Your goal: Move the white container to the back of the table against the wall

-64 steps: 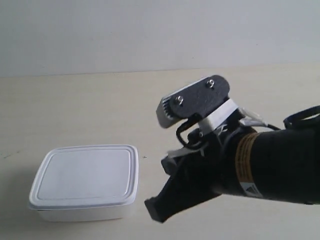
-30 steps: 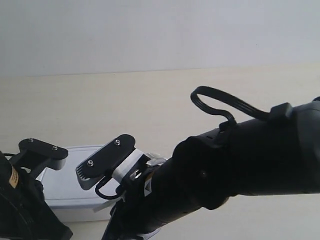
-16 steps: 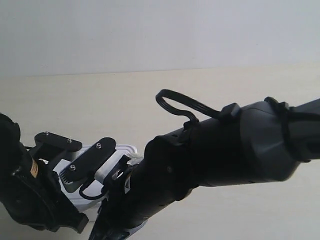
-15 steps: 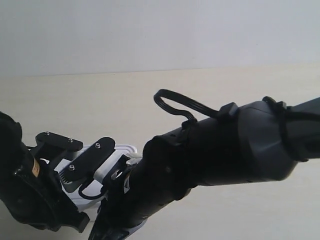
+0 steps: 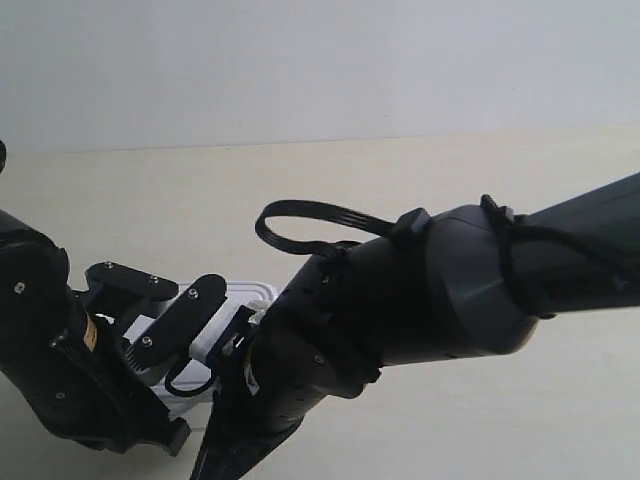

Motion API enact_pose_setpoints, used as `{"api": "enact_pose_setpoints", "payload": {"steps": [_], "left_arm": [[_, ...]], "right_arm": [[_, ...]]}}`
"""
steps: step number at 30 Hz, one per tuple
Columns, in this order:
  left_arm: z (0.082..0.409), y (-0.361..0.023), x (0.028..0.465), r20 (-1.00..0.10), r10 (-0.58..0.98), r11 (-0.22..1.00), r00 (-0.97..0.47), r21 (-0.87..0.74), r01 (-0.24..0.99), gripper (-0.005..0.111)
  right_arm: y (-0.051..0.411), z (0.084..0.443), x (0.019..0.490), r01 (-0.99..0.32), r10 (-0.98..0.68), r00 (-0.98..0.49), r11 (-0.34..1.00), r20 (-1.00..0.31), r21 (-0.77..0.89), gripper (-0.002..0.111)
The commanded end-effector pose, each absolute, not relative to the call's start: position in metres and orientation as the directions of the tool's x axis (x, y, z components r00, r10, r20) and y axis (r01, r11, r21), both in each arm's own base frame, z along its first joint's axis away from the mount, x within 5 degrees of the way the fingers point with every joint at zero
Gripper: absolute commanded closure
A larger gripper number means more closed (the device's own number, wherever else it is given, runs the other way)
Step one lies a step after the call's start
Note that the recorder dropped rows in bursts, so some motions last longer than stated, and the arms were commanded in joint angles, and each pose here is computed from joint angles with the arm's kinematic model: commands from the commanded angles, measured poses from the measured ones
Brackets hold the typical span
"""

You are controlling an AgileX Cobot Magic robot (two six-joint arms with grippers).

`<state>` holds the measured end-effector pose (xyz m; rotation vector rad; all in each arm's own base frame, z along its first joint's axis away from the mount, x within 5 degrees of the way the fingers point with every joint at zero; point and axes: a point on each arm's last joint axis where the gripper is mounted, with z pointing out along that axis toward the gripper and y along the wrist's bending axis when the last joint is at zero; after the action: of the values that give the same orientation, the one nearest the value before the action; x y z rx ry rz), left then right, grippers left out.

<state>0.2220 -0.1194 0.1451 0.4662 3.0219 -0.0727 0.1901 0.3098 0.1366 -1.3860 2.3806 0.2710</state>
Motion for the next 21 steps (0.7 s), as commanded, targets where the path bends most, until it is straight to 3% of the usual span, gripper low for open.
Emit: {"api": "enact_pose_setpoints", "payload": {"steps": [1, 21], "left_arm": [[0.147, -0.117, 0.227, -0.121, 0.298, 0.954, -0.947, 0.012, 0.298, 0.107], [0.154, -0.11, 0.244, -0.237, 0.28, 0.957, -0.93, 0.143, 0.252, 0.107]], "right_arm": [[0.31, 0.137, 0.195, -0.865, -0.804, -0.424, 0.496, -0.417, -0.076, 0.108], [0.312, 0.137, 0.203, -0.877, -0.822, -0.329, 0.448, -0.465, -0.171, 0.108]]}}
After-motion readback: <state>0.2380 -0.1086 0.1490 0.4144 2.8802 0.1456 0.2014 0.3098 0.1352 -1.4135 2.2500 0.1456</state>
